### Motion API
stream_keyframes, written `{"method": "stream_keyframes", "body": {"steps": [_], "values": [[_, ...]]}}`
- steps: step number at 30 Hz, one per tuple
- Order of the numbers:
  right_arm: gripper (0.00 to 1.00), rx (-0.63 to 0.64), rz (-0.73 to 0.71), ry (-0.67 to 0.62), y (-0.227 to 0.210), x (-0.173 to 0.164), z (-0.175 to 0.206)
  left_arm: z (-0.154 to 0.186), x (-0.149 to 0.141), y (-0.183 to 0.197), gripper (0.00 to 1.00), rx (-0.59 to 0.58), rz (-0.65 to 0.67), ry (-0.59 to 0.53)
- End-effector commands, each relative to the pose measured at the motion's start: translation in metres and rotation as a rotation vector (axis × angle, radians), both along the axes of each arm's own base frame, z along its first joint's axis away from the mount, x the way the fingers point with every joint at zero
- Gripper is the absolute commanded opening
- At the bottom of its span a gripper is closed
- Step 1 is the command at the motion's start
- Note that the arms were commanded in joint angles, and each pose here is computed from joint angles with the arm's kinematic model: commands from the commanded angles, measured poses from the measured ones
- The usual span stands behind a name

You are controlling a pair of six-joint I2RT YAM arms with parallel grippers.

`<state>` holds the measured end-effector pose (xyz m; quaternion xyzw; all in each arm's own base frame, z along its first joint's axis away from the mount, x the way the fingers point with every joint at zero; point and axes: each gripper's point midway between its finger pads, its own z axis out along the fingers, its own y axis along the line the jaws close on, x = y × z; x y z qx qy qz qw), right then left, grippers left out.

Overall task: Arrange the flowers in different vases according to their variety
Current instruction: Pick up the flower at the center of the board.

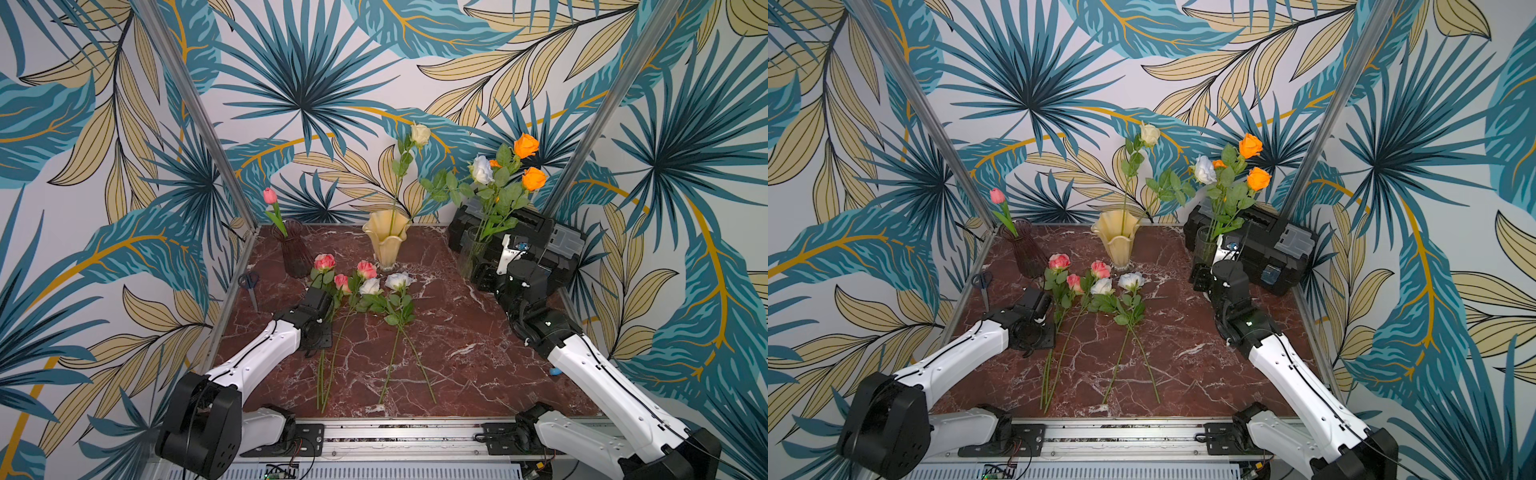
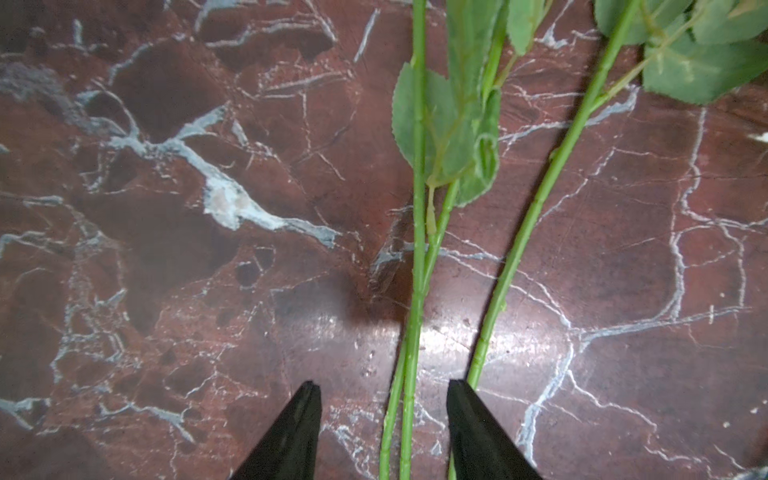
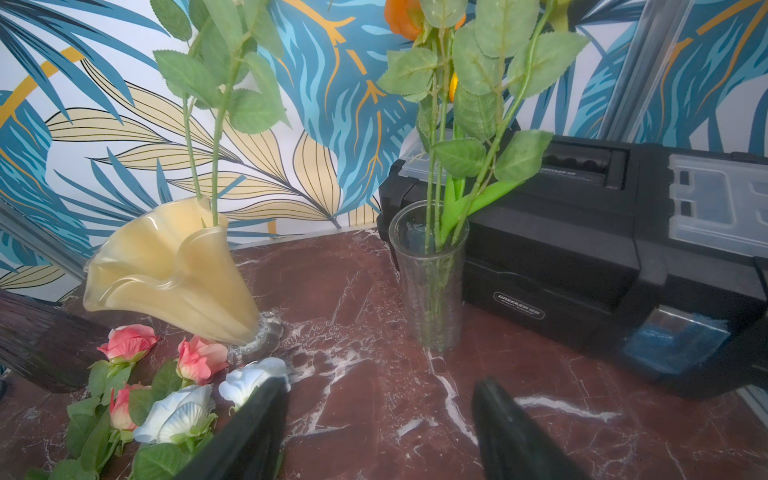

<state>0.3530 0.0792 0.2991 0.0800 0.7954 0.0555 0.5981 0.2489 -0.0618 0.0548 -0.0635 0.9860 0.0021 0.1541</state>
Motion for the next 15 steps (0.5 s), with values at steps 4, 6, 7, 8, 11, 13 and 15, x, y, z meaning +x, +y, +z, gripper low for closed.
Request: {"method": "stream_keyframes", "body": {"steps": [4,6,7,8,11,13,15], "values": [[0.74,0.003,0.007,0.032,0.001,-0.005,-0.013,-0.017,0.004,-0.005,0.53,0.014,-0.032,0.031],[0.74,0.001,0.005,0.035,0.0,-0.005,-0.014,-0.018,0.004,-0.005,0.53,0.02,-0.03,0.035],[0.74,0.0,0.004,0.036,0.0,-0.005,-0.015,-0.018,0.004,-0.004,0.53,0.021,-0.028,0.035],[0.74,0.0,0.003,0.038,0.0,-0.006,-0.015,-0.019,0.003,-0.004,0.53,0.022,-0.026,0.038],[0.74,0.002,-0.001,0.039,-0.001,-0.006,-0.016,-0.022,0.002,-0.005,0.52,0.018,-0.03,0.044],[0.74,0.003,-0.003,0.038,-0.001,-0.006,-0.017,-0.023,0.003,-0.005,0.49,0.024,-0.029,0.053],[0.74,0.006,-0.006,0.038,-0.002,-0.007,-0.018,-0.025,0.002,-0.004,0.47,0.028,-0.028,0.069]]}}
